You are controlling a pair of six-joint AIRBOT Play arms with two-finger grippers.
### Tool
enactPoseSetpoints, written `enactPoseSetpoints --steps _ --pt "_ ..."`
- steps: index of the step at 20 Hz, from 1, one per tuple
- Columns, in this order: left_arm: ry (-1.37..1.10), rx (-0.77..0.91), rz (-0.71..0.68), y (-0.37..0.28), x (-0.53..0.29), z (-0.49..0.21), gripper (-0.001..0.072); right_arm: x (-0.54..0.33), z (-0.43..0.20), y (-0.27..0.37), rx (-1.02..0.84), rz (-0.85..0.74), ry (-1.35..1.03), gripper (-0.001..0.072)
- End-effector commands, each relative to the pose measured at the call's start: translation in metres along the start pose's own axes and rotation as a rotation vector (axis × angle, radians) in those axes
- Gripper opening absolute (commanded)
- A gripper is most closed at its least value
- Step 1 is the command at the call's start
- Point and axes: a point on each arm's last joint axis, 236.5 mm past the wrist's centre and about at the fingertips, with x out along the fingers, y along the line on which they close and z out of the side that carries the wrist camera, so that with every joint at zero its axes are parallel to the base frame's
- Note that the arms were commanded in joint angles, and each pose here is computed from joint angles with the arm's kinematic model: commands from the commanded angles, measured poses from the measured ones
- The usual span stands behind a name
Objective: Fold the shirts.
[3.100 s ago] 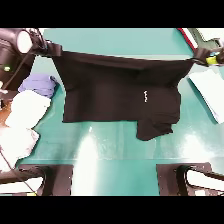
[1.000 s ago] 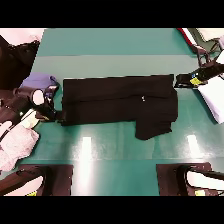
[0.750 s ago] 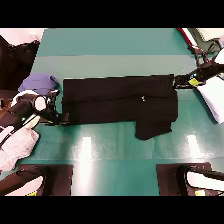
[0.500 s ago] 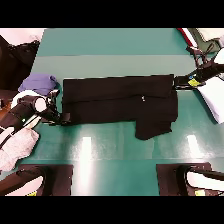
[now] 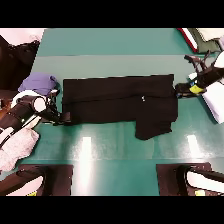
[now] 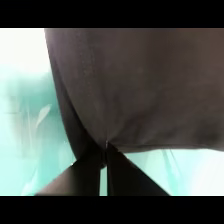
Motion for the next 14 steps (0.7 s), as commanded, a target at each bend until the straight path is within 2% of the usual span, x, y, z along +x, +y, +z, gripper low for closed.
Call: enactPoseSetpoints --steps 1,3,4,5,6,9,14 --pt "-0.066 0.016 -0.007 -0.003 -0.020 0.012 0.0031 0.020 -0.053 -0.013 0.061 0.008 0.080 0.0335" --pt "-0.132 0.024 -0.021 -0.006 -0.037 0.022 0.0031 0.039 -0.093 -0.021 0.114 0.013 0.132 0.0337" --pt "-0.150 0.025 -0.026 -0.007 -0.042 0.025 0.0031 0.049 -0.110 -0.023 0.135 0.020 0.157 0.0368" --pt "-0.155 0.026 -0.027 -0.008 -0.043 0.025 0.0032 0.060 -0.125 -0.018 0.154 0.047 0.179 0.0466" --pt "-0.153 0.026 -0.027 -0.007 -0.043 0.024 0.0032 0.069 -0.134 -0.014 0.175 0.077 0.187 0.0502" --pt "-0.132 0.025 -0.023 -0.006 -0.042 0.020 0.0032 0.094 -0.141 -0.007 0.230 0.127 0.161 0.0500" --pt "-0.103 0.025 -0.016 -0.005 -0.041 0.013 0.0032 0.110 -0.118 0.001 0.285 0.185 0.089 0.0445"
